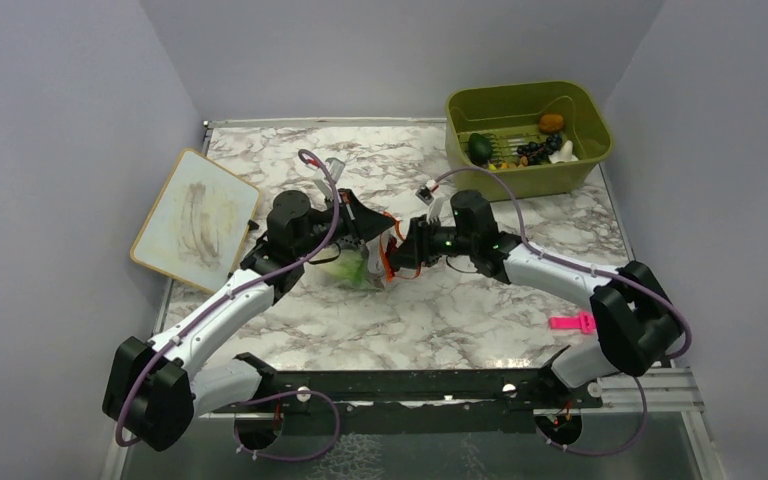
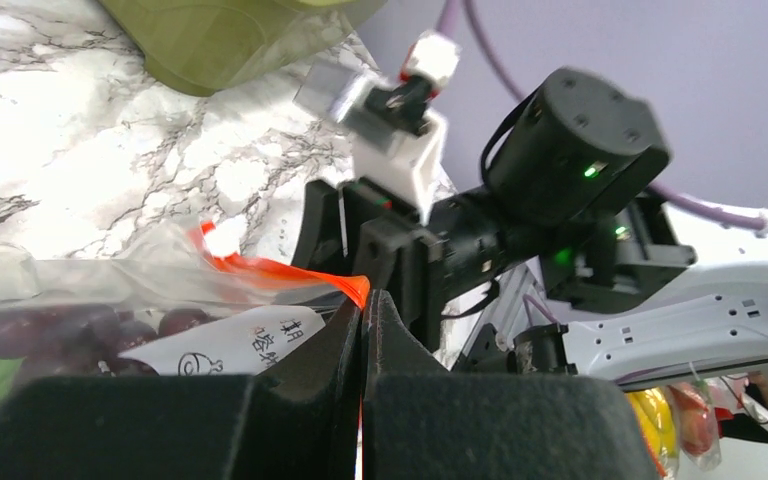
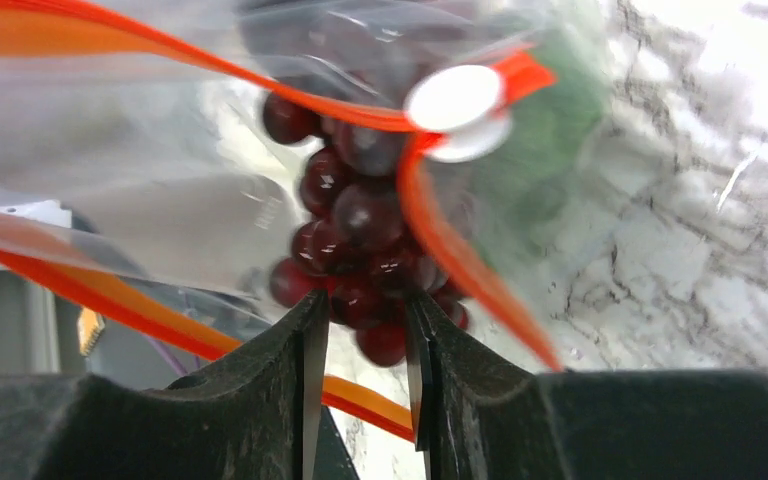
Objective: Place the food in the zip-top bag and seal the zipper
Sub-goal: Place the fake fruit in the zipper food storage bag.
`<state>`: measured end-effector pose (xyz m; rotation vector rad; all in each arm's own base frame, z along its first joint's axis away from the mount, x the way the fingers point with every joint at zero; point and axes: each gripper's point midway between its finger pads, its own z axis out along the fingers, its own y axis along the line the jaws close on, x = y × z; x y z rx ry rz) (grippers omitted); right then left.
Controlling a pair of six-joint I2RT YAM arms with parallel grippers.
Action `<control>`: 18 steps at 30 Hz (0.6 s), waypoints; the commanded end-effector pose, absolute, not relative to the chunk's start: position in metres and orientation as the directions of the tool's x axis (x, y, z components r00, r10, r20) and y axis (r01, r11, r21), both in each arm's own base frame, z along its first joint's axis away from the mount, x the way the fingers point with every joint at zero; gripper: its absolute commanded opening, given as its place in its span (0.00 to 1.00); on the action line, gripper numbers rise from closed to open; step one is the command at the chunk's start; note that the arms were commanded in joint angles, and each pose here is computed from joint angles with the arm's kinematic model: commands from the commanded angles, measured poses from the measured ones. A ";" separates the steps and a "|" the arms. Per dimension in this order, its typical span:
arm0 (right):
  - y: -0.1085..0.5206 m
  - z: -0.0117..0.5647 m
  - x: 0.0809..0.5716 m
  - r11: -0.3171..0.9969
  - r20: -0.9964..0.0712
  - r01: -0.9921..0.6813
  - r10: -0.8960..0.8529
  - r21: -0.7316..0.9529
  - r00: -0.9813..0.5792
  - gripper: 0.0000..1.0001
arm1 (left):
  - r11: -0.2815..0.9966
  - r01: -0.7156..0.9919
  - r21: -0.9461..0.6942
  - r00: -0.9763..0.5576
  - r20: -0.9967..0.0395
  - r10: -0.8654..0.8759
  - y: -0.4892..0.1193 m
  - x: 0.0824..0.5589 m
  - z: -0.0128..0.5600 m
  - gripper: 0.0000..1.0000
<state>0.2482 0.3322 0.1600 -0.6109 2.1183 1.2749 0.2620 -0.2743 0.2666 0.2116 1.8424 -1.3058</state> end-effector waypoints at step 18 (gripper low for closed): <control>0.297 0.199 0.253 0.601 -0.769 -0.644 -0.075 0.474 -0.635 0.47 | 0.411 0.638 -0.652 -0.541 -0.759 -0.363 -0.272 0.264 0.293 0.00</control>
